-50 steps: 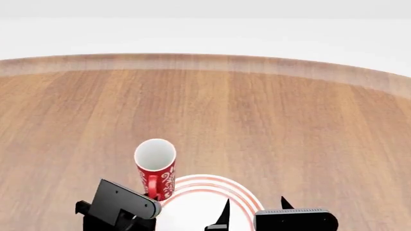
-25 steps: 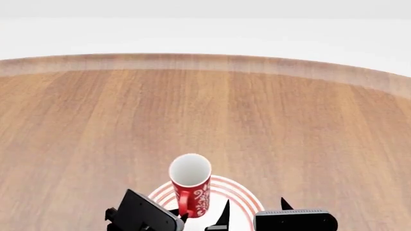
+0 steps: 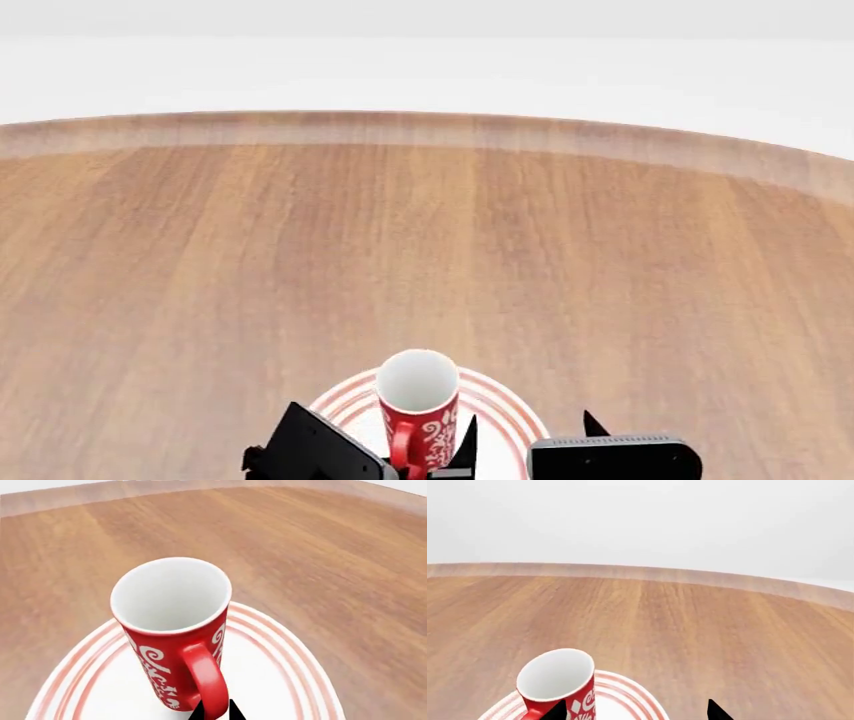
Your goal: Pick up the red mug and put it on the plate
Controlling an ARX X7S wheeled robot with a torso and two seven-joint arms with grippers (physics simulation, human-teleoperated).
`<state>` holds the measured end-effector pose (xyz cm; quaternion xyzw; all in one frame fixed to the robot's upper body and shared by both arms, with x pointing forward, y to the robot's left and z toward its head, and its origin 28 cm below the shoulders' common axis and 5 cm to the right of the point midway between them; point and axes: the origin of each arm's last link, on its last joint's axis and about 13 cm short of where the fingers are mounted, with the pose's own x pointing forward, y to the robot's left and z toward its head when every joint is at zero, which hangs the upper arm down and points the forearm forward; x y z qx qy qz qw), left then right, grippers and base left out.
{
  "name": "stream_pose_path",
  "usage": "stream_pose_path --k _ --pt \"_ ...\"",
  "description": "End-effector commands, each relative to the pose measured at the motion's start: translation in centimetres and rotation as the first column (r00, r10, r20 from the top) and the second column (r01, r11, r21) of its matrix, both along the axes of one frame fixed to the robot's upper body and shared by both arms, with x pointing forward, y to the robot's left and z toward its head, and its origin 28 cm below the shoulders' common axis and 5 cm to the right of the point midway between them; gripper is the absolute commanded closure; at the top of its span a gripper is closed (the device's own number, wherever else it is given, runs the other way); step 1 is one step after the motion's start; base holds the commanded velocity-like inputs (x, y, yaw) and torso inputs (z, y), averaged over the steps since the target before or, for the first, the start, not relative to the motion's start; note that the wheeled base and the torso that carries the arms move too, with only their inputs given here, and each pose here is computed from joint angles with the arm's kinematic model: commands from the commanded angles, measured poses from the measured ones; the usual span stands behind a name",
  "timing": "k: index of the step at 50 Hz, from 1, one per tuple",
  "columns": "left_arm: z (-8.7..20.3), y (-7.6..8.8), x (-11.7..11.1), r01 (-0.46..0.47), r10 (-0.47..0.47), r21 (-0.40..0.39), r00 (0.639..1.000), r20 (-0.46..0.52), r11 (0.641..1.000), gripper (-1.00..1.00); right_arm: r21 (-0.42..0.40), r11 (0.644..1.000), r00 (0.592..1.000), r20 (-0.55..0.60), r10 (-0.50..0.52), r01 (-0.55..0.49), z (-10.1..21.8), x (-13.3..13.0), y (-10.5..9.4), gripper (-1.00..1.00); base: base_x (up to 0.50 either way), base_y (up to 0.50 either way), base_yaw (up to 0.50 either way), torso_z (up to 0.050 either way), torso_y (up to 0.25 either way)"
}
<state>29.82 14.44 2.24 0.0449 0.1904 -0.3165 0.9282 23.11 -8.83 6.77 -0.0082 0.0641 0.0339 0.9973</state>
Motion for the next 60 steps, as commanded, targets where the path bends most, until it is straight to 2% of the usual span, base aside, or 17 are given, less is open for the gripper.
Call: stream_pose_path --k 1,15,30,31,52,60 --pt "-0.3 -0.5 0.3 0.017 -0.017 -0.024 1.0 -0.021 1.0 1.0 0.022 1.0 1.0 0.011 -0.002 0.002 0.1 0.1 -0.1 -1.0 0.0 0.0 0.0 0.0 0.0" --pt "-1.4 -0.5 0.7 0.015 -0.016 -0.022 0.998 -0.069 1.0 1.0 0.027 1.0 1.0 0.009 -0.004 0.004 0.0 0.1 -0.2 -1.0 0.0 0.0 0.0 0.0 0.001" --pt "-1.4 -0.6 0.7 0.008 -0.009 -0.017 0.997 -0.079 1.0 1.0 0.026 1.0 1.0 0.008 -0.001 0.001 0.0 0.1 -0.1 -1.0 0.0 0.0 0.0 0.0 0.0" --pt "-1.5 -0.6 0.7 -0.002 0.001 -0.013 0.997 -0.083 1.0 -1.0 0.026 1.0 1.0 0.008 -0.002 0.002 0.0 0.1 -0.1 -1.0 0.0 0.0 0.0 0.0 0.0" --pt "-1.1 -0.7 0.0 0.007 -0.007 -0.003 0.997 -0.075 1.0 -1.0 0.027 1.0 1.0 0.006 -0.002 0.001 0.0 0.1 -0.1 -1.0 0.0 0.0 0.0 0.0 0.0" --pt "-0.3 0.3 -1.2 -0.024 0.024 0.015 0.998 -0.063 1.0 -1.0 0.027 1.0 1.0 0.001 -0.001 0.001 -0.2 0.2 -0.1 -1.0 0.0 0.0 0.0 0.0 0.0"
